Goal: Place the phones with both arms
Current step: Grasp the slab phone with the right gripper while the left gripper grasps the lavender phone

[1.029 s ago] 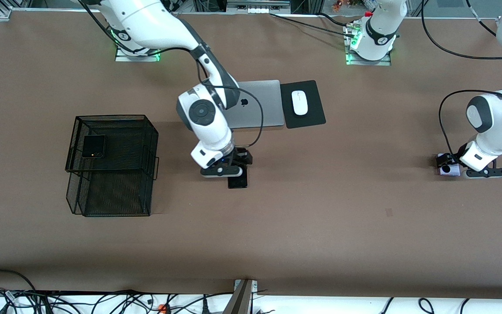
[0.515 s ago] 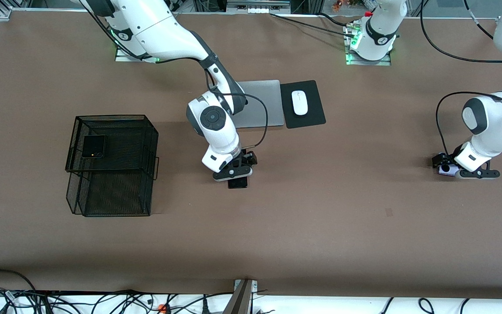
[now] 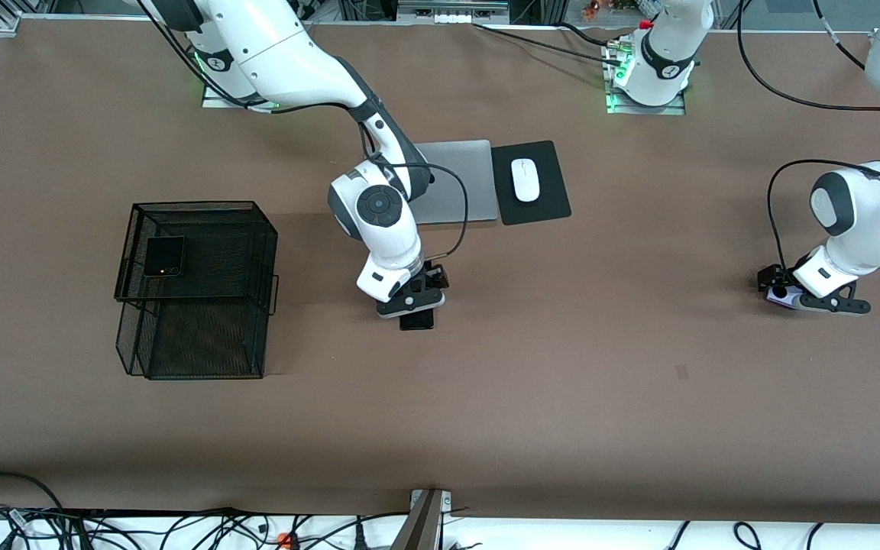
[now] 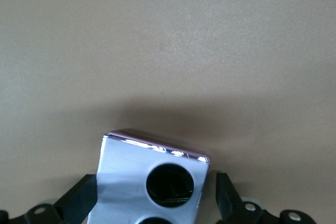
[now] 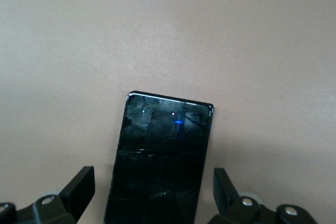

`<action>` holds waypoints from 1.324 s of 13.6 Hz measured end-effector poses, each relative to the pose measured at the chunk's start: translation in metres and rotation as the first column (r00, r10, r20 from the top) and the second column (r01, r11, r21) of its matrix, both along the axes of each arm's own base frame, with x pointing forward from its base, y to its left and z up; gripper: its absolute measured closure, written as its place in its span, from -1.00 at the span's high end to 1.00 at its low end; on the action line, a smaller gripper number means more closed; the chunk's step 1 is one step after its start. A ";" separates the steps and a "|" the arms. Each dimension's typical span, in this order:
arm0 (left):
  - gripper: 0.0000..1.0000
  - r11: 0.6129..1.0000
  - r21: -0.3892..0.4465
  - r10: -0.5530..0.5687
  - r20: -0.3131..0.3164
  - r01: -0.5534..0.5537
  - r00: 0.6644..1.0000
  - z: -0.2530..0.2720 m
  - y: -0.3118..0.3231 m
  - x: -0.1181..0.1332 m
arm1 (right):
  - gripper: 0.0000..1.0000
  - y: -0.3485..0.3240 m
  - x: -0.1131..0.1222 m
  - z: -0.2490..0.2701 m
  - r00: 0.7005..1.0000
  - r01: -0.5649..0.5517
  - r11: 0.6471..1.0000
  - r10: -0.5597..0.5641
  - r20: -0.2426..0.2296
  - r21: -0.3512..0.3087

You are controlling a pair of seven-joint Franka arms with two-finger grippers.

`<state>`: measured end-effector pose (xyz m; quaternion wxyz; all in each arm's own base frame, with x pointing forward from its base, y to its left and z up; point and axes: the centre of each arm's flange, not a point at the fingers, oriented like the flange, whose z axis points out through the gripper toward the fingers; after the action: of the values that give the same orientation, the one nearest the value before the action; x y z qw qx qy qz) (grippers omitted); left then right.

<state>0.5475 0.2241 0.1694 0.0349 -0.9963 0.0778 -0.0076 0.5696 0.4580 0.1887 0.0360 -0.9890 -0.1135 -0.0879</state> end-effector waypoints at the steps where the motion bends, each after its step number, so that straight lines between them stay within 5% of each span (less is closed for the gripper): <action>1: 1.00 1.000 0.002 -0.022 0.001 0.022 1.000 0.001 0.001 0.001 | 1.00 0.000 -0.001 -0.004 1.000 0.000 1.000 0.000 -0.004 -0.003; 18: 1.00 0.960 0.011 -0.278 -0.045 0.279 0.959 0.023 -0.005 0.015 | 0.99 -0.002 -0.005 -0.022 1.000 -0.003 1.000 0.002 -0.023 -0.019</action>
<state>0.5625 0.2192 0.1926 0.0402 -0.9751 0.2181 0.0095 0.5650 0.4565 0.1662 0.0279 -0.9901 -0.1152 -0.0753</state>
